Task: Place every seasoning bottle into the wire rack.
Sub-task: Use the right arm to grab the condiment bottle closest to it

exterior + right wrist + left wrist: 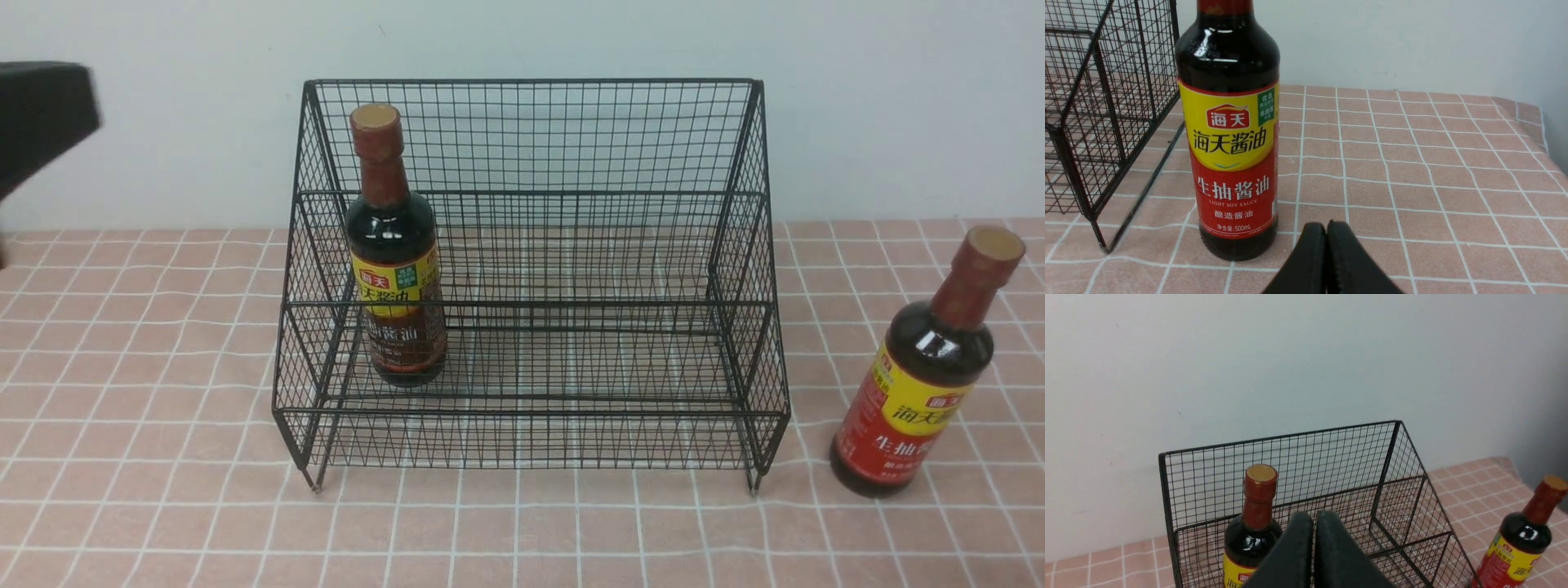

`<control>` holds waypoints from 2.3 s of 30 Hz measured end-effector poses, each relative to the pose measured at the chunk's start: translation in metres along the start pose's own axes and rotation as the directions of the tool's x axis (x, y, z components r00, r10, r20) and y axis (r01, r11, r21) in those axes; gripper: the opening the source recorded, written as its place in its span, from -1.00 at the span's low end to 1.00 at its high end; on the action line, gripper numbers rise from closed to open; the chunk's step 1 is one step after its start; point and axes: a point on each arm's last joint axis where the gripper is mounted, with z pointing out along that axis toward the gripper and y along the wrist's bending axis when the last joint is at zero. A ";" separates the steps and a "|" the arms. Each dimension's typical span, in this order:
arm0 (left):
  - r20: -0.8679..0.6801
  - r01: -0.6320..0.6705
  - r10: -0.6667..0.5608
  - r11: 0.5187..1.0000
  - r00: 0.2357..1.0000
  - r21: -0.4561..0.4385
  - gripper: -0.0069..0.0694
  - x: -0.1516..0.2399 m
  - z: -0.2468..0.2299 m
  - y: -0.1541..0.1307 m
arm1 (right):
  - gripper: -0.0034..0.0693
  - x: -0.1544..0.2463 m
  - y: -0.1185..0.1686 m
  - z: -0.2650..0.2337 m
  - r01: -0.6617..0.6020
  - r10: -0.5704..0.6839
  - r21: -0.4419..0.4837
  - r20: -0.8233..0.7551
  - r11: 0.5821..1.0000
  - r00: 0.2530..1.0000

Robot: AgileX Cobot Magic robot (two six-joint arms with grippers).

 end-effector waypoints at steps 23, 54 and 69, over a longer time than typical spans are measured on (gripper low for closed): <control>-0.089 -0.065 0.051 0.985 0.995 -0.162 -0.84 0.047 -0.064 0.015 | -0.94 0.000 0.000 0.000 0.000 0.000 0.000 0.000 1.000 1.000; -0.169 -0.077 0.015 0.926 0.985 -0.370 -0.84 0.259 -0.022 0.052 | -0.94 0.000 0.000 0.000 -0.001 0.001 0.000 0.000 1.000 1.000; -0.172 -0.078 0.015 0.926 0.985 -0.370 -0.84 0.259 -0.022 0.052 | -0.94 0.000 0.000 0.000 -0.001 0.001 0.000 0.000 1.000 1.000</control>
